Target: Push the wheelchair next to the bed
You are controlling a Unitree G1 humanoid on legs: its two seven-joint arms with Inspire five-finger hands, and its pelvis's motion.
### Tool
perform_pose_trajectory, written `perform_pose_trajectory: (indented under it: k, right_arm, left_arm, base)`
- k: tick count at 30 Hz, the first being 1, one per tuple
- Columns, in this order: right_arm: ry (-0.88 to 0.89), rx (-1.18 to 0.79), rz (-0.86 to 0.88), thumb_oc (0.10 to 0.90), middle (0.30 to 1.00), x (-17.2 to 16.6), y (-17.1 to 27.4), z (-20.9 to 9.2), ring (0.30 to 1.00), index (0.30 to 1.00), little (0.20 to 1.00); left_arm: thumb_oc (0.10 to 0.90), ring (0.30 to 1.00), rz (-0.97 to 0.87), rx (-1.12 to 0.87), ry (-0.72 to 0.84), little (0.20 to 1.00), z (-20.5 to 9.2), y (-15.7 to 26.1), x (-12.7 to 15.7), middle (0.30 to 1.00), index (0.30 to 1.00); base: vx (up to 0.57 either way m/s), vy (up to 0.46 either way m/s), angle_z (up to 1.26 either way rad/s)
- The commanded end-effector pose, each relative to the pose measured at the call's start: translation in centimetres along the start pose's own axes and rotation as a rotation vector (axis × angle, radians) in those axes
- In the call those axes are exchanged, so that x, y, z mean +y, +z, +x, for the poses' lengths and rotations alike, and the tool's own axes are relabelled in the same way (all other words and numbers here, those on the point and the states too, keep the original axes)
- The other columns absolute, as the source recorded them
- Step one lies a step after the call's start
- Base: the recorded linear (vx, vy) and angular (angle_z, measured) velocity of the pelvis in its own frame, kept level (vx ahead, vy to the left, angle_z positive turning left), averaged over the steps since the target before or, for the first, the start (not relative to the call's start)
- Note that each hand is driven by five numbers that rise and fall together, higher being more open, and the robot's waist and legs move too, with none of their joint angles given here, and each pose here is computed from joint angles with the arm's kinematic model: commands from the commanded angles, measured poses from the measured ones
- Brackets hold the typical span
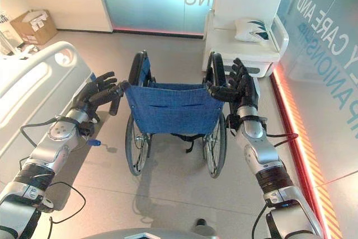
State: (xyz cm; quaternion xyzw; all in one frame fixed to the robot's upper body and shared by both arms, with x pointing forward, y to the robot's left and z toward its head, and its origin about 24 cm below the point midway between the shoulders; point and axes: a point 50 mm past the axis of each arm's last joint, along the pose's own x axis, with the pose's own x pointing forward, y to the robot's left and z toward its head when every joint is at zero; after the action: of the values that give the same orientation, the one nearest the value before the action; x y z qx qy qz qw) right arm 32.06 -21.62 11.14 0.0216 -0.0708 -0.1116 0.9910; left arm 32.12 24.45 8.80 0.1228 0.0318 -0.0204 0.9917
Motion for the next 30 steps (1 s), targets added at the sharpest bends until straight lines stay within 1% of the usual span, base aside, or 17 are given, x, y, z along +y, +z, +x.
perform_pose_trajectory:
  k: [1, 2, 3, 6, 8, 9, 10, 11, 12, 14, 15, 18, 20, 25, 30]
  right_arm:
    - [-0.144, -0.415, 0.049, 0.8, 0.9, -0.5, 8.1, 2.0, 0.9, 0.9, 0.9]
    - [-0.158, -0.422, 0.04, 0.8, 0.9, -0.7, 8.1, 2.0, 0.9, 0.9, 0.9]
    - [-0.201, -0.453, -0.022, 0.8, 0.9, -1.0, 8.3, 2.0, 0.9, 0.9, 0.9]
    - [-0.246, -0.465, -0.107, 0.8, 0.9, -1.4, 8.2, 1.9, 0.9, 0.9, 0.9]
    - [-0.269, -0.43, -0.143, 0.8, 0.9, -1.9, 7.6, 2.0, 0.9, 0.9, 0.9]
    - [-0.292, -0.371, -0.166, 0.8, 0.9, -2.6, 6.8, 2.2, 0.9, 0.9, 0.9]
    - [-0.294, -0.357, -0.169, 0.8, 0.9, -2.7, 6.6, 2.2, 0.9, 0.9, 0.9]
    - [-0.309, -0.268, -0.192, 0.8, 0.9, -3.4, 5.2, 2.3, 0.9, 0.9, 0.9]
    - [-0.31, -0.266, -0.195, 0.8, 0.9, -3.4, 5.1, 2.3, 0.9, 0.9, 0.9]
    - [-0.303, -0.124, -0.179, 0.8, 0.9, -4.2, 2.9, 2.4, 0.9, 0.9, 0.9]
    - [-0.302, -0.117, -0.177, 0.8, 0.9, -4.2, 2.8, 2.4, 0.9, 0.9, 0.9]
    - [-0.276, 0.039, -0.116, 0.8, 0.9, -4.7, 0.2, 2.4, 0.9, 0.9, 0.9]
    - [-0.24, 0.105, -0.072, 0.8, 0.9, -4.6, -0.6, 2.4, 0.9, 0.9, 0.9]
    - [-0.169, 0.107, -0.019, 0.8, 0.9, -3.4, -0.7, 2.8, 0.9, 0.9, 0.9]
    - [-0.167, 0.117, -0.009, 0.8, 0.9, -2.7, -0.6, 3.0, 0.9, 0.9, 0.9]
  left_arm:
    - [0.8, 0.9, 0.065, -0.253, 0.013, 0.9, 2.4, 7.0, 0.6, 0.9, 0.9]
    - [0.8, 0.9, 0.063, -0.251, 0.013, 0.9, 2.4, 7.0, 0.6, 0.9, 0.9]
    - [0.8, 0.9, 0.055, -0.248, 0.009, 0.9, 2.4, 6.9, 0.4, 0.9, 0.9]
    - [0.8, 0.9, 0.051, -0.245, -0.001, 0.9, 2.3, 6.8, 0.1, 0.9, 0.9]
    - [0.8, 0.9, 0.052, -0.243, -0.004, 0.9, 2.2, 6.9, 0.1, 0.9, 0.9]
    - [0.8, 0.9, 0.052, -0.24, -0.006, 0.9, 2.2, 6.8, 0.2, 0.9, 0.9]
    - [0.8, 0.9, 0.052, -0.239, -0.006, 0.9, 2.2, 6.8, 0.2, 0.9, 0.9]
    - [0.8, 0.9, 0.048, -0.237, -0.006, 0.9, 2.2, 6.8, 0.3, 0.9, 0.9]
    - [0.8, 0.9, 0.048, -0.237, -0.006, 0.9, 2.2, 6.8, 0.3, 0.9, 0.9]
    - [0.8, 0.9, 0.043, -0.233, -0.006, 0.9, 2.2, 6.8, 0.2, 0.9, 0.9]
    - [0.8, 0.9, 0.042, -0.232, -0.006, 0.9, 2.2, 6.8, 0.2, 0.9, 0.9]
    - [0.8, 0.9, 0.044, -0.224, -0.013, 0.9, 2.3, 6.6, 0.1, 0.9, 0.9]
    - [0.8, 0.9, 0.042, -0.222, -0.017, 0.9, 2.4, 6.6, -0.1, 0.9, 0.9]
    - [0.8, 0.9, 0.024, -0.214, -0.036, 0.9, 2.4, 6.3, -0.4, 0.9, 0.9]
    - [0.8, 0.9, 0.024, -0.199, -0.039, 0.9, 2.5, 5.7, -0.7, 0.9, 0.9]
  base:
    - [0.0, 0.0, 0.0]
    - [0.0, 0.0, 0.0]
    - [0.0, 0.0, 0.0]
    - [0.0, 0.0, 0.0]
    - [0.0, 0.0, 0.0]
    - [0.0, 0.0, 0.0]
    - [0.0, 0.0, 0.0]
    - [0.0, 0.0, 0.0]
    - [0.0, 0.0, 0.0]
    - [0.0, 0.0, 0.0]
    - [0.0, 0.0, 0.0]
    - [0.0, 0.0, 0.0]
    - [0.0, 0.0, 0.0]
    - [0.0, 0.0, 0.0]
    - [0.0, 0.0, 0.0]
